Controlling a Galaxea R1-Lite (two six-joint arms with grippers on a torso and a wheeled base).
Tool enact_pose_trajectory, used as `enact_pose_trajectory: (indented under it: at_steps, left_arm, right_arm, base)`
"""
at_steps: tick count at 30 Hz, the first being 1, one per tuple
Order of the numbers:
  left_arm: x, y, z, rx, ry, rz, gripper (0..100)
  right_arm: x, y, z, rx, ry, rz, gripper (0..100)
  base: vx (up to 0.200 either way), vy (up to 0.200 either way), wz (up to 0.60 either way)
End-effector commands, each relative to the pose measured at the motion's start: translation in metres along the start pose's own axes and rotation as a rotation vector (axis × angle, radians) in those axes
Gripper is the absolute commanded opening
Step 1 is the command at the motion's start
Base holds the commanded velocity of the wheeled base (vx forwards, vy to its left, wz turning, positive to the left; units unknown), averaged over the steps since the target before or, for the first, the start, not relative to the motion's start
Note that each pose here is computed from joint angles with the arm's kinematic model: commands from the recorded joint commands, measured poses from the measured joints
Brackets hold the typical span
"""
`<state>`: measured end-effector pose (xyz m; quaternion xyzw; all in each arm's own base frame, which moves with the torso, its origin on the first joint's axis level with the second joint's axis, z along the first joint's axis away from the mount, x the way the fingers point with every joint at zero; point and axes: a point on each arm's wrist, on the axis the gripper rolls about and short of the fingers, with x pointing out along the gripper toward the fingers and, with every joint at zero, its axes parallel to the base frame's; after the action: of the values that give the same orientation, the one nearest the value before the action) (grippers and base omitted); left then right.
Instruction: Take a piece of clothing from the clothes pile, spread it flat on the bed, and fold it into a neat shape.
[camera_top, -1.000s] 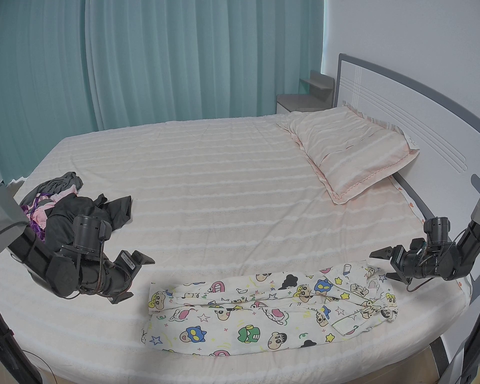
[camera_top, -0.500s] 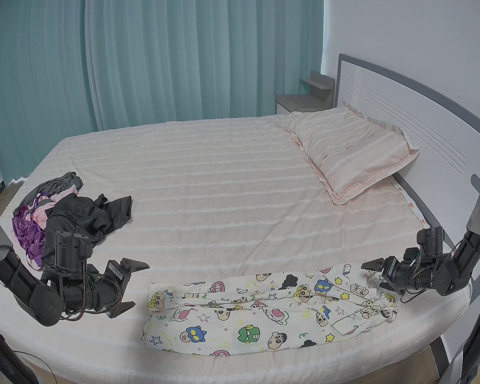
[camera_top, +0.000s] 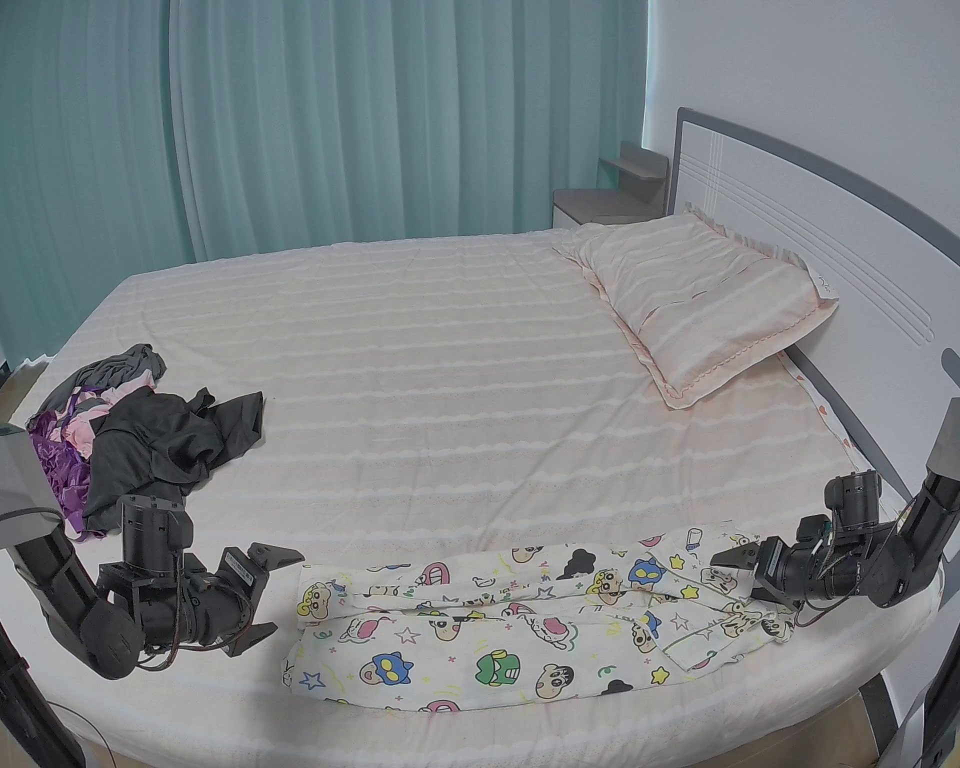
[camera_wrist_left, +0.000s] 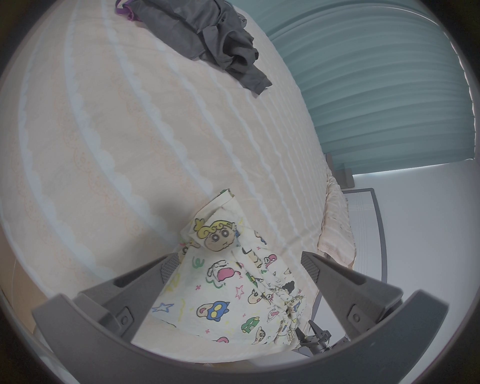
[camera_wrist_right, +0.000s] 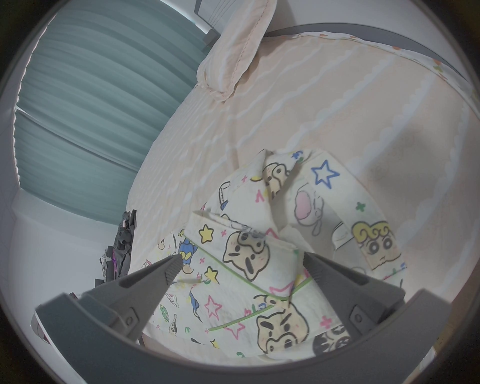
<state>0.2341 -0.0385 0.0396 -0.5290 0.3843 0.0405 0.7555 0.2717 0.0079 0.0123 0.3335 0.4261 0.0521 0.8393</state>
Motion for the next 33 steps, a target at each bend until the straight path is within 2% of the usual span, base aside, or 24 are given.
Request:
enact_pose_trajectory:
  at_steps: [1, 28, 33]
  left_arm:
    - [0.004, 0.005, -0.001, -0.008, 0.010, 0.024, 100]
    - [0.008, 0.006, 0.000, -0.010, 0.013, 0.036, 100]
    - [0.008, 0.006, 0.000, -0.011, 0.012, 0.036, 100]
  right_arm:
    - [0.007, 0.002, -0.005, -0.009, 0.028, 0.000, 0]
    - [-0.010, 0.006, -0.002, -0.050, -0.079, 0.046, 0]
    - [-0.017, 0.015, -0.002, -0.095, -0.111, 0.104, 0]
  base:
    - [0.000, 0.000, 0.00]
    - [0.000, 0.000, 0.00]
    - [0.000, 0.000, 0.00]
